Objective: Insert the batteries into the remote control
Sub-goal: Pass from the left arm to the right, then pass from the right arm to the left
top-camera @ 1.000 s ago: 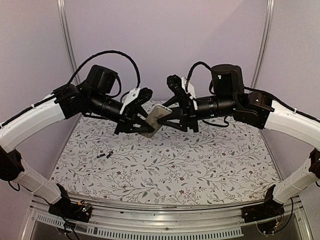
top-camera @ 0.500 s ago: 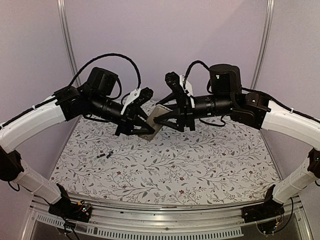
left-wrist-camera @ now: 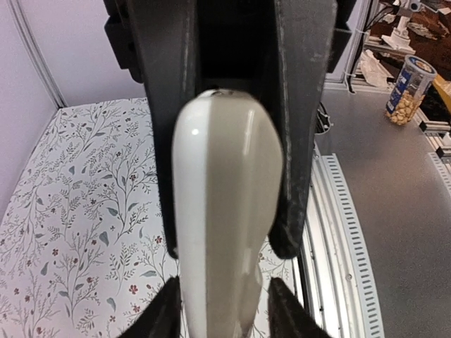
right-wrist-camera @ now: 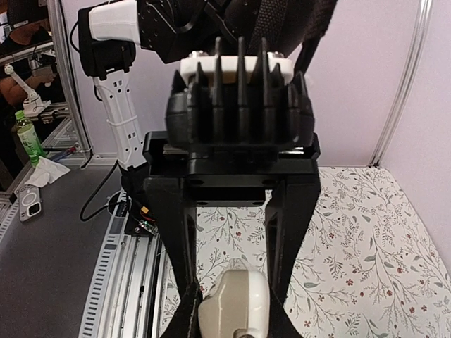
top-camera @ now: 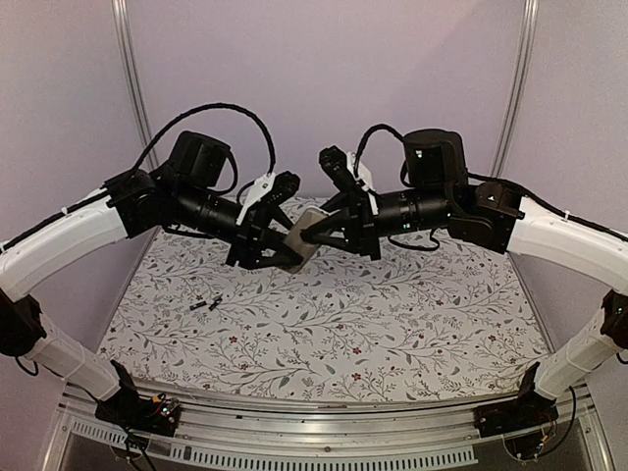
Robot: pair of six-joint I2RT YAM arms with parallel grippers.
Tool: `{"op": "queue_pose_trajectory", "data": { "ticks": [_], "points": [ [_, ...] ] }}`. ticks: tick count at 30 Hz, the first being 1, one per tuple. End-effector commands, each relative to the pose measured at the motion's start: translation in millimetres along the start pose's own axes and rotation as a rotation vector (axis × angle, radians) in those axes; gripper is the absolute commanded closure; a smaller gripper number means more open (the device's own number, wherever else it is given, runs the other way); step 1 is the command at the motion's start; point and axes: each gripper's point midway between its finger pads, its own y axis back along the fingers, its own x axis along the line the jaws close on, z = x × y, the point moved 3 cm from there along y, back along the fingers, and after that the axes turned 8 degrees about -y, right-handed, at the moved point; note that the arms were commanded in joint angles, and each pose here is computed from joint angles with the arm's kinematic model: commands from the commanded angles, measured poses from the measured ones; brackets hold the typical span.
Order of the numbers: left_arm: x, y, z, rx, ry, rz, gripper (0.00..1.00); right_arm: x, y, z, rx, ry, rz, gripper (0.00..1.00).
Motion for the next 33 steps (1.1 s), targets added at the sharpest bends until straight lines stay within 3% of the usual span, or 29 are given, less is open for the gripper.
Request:
{"op": "queue_pose_trajectory", "data": {
  "ticks": [1, 4, 5, 8, 12, 18, 27, 33],
  "points": [
    [5.8, 12.2, 11.0, -0.027, -0.056, 0.105, 0.28, -5.3, 4.3, 11.6, -0.026, -0.027, -0.016, 0.89],
    [9.2, 24.7, 12.3, -0.057, -0.17, 0.225, 0.15, -10.5, 10.5, 20.9, -0.07, -0.077, -0.041, 0.93],
    [9.3, 30.5, 13.3, -0.078, -0.228, 0.278, 0.12, -13.3, 12.9, 24.5, -0.089, -0.093, -0.061, 0.9],
    [-3.3, 47.7, 7.4, -0.148, -0.46, 0.425, 0.11, -23.2, 24.7, 38.7, -0.182, -0.188, -0.125, 0.89],
    [-24.1, 60.3, -2.7, -0.225, -0.785, 0.647, 0.07, -14.2, 46.5, 60.2, -0.361, -0.254, -0.06, 0.92],
    [-11.8, 74.7, 8.1, -0.276, -0.926, 0.956, 0.05, 4.7, 58.6, 76.0, -0.489, -0.285, 0.079, 0.91],
    [-16.7, 74.8, 32.6, -0.411, -1.08, 1.026, 0.02, 11.5, 54.2, 79.2, -0.513, -0.291, 0.173, 0.89],
    [-35.2, 63.6, 37.1, -0.484, -1.181, 0.924, 0.07, 11.4, 51.8, 78.3, -0.506, -0.295, 0.186, 0.9]
  ]
}}
